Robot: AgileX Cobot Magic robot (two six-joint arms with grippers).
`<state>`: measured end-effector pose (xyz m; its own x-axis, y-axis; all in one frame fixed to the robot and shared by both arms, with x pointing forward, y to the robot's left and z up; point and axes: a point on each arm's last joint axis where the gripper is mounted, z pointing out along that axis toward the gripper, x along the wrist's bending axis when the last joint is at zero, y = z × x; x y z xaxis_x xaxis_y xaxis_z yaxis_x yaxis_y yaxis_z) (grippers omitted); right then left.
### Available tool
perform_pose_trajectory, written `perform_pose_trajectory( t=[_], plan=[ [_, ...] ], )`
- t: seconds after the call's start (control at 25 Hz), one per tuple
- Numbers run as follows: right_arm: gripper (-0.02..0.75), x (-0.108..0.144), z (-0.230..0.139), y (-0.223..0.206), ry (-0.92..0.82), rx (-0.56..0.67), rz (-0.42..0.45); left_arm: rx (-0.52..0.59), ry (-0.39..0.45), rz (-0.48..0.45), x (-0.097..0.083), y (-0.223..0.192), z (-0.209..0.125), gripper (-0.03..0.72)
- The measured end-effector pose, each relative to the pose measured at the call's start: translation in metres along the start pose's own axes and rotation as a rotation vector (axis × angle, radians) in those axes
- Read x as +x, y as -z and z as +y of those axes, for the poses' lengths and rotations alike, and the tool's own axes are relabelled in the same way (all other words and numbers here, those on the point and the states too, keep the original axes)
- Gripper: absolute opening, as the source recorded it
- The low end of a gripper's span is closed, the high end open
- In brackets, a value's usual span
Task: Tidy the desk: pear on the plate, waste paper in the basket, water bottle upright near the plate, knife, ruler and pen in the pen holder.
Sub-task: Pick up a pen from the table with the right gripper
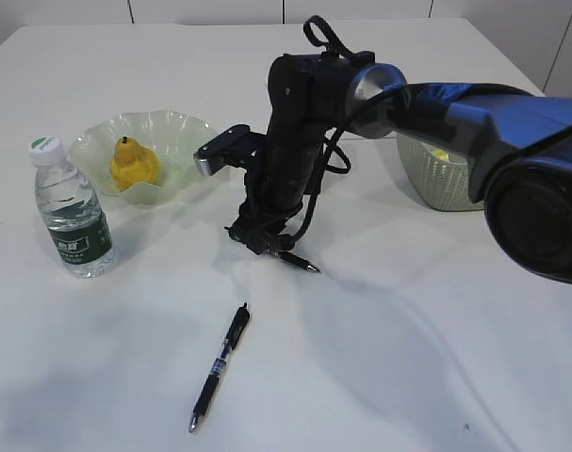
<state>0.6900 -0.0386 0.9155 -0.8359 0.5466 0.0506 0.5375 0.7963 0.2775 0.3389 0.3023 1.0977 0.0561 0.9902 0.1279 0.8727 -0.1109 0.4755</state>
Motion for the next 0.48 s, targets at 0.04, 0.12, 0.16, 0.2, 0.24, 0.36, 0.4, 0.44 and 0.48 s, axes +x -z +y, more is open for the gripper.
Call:
perform_pose_trajectory(
  t=[0.04,0.12,0.16,0.2,0.24,0.36,0.4,0.44,0.48],
  plan=[
    [0.241,0.000,-0.001,-0.002,-0.003,0.005,0.003,0.000,0.001,-0.002,0.000,0.000,0.000,0.286],
    [0.241,-0.001,-0.002,-0.007,-0.005,0.016,0.007,0.000,0.001,-0.004,0.000,0.000,0.000,0.286],
    [0.241,-0.001,-0.002,-0.009,-0.008,0.020,0.009,0.000,0.001,-0.004,0.000,0.000,0.000,0.286],
    [0.241,-0.001,-0.003,-0.011,-0.008,0.027,0.013,0.000,0.001,-0.004,0.000,0.000,0.000,0.286],
    [0.241,-0.001,-0.003,-0.012,-0.009,0.029,0.014,0.000,0.001,-0.004,0.000,0.000,0.000,0.286],
    [0.241,-0.001,-0.004,-0.013,-0.007,0.036,0.014,0.000,0.001,-0.004,0.000,0.000,0.000,0.286],
    [0.241,-0.001,-0.004,-0.013,-0.005,0.039,0.009,0.000,0.001,-0.004,0.000,0.000,0.000,0.286],
    [0.241,-0.002,-0.005,-0.013,-0.002,0.042,0.004,0.000,0.001,-0.004,0.000,0.000,0.000,0.286],
    [0.241,-0.002,-0.005,-0.013,0.004,0.047,-0.003,0.000,0.001,-0.004,0.000,0.000,0.000,0.286]
  ],
)
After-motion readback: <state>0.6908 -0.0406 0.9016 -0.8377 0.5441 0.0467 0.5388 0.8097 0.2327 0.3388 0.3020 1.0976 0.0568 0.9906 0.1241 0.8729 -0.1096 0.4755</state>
